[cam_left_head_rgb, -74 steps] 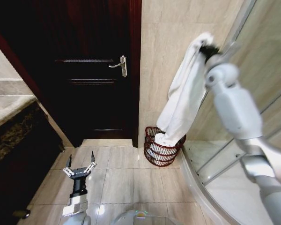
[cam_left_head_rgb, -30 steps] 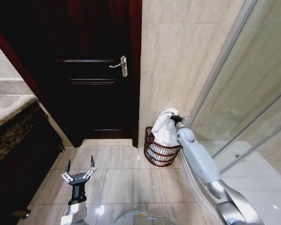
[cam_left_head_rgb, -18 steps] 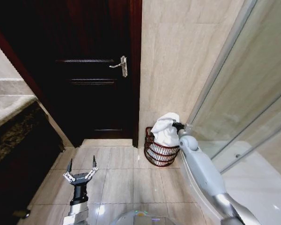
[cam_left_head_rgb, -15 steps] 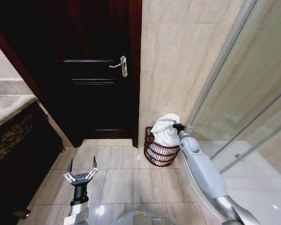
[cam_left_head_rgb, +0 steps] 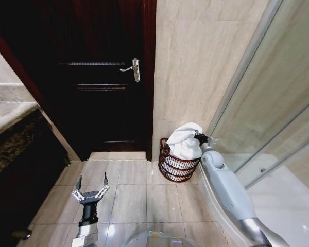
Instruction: Discard the used towel into the hamper.
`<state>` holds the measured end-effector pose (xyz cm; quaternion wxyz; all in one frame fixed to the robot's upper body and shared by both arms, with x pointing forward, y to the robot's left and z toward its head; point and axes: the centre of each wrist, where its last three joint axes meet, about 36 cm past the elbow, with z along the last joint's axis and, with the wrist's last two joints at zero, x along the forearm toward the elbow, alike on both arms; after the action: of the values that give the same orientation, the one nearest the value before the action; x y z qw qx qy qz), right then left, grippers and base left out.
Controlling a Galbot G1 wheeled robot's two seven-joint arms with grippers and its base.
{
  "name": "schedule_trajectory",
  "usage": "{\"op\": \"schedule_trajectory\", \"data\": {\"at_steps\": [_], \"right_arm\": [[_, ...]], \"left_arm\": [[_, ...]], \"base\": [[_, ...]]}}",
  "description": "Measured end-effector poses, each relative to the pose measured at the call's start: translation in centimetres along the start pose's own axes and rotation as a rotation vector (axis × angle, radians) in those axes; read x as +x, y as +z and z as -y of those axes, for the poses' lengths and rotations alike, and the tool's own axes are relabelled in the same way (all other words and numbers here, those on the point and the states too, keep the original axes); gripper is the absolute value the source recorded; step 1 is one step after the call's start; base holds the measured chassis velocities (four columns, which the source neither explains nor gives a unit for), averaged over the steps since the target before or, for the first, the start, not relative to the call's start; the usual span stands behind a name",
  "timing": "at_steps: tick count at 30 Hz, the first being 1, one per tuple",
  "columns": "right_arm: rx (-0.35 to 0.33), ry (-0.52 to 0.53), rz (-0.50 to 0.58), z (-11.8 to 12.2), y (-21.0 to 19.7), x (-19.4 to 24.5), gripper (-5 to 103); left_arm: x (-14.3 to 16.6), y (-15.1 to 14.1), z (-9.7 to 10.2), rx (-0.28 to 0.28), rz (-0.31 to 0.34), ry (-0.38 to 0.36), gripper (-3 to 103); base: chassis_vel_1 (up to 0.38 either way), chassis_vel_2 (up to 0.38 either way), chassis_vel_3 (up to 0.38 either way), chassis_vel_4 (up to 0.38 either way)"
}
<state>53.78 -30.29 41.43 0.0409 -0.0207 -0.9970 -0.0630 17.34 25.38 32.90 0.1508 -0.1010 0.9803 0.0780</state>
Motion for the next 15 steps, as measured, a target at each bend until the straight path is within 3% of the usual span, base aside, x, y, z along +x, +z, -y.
{"op": "schedule_trajectory", "data": {"at_steps": [5, 15], "right_arm": [[0.004, -0.018, -0.001, 1.2, 0.1, 0.7, 5], [0.021, -0.014, -0.003, 1.3, 0.7, 2.5, 5]], "left_arm": [[0.1, 0.0, 0.2, -0.006, 0.0, 0.013, 100], [0.1, -0.2, 0.3, -0.005, 0.007, 0.021, 100]], "base": [[0.0, 0.0, 0.0, 0.0], [0.0, 0.0, 0.0, 0.0]]}}
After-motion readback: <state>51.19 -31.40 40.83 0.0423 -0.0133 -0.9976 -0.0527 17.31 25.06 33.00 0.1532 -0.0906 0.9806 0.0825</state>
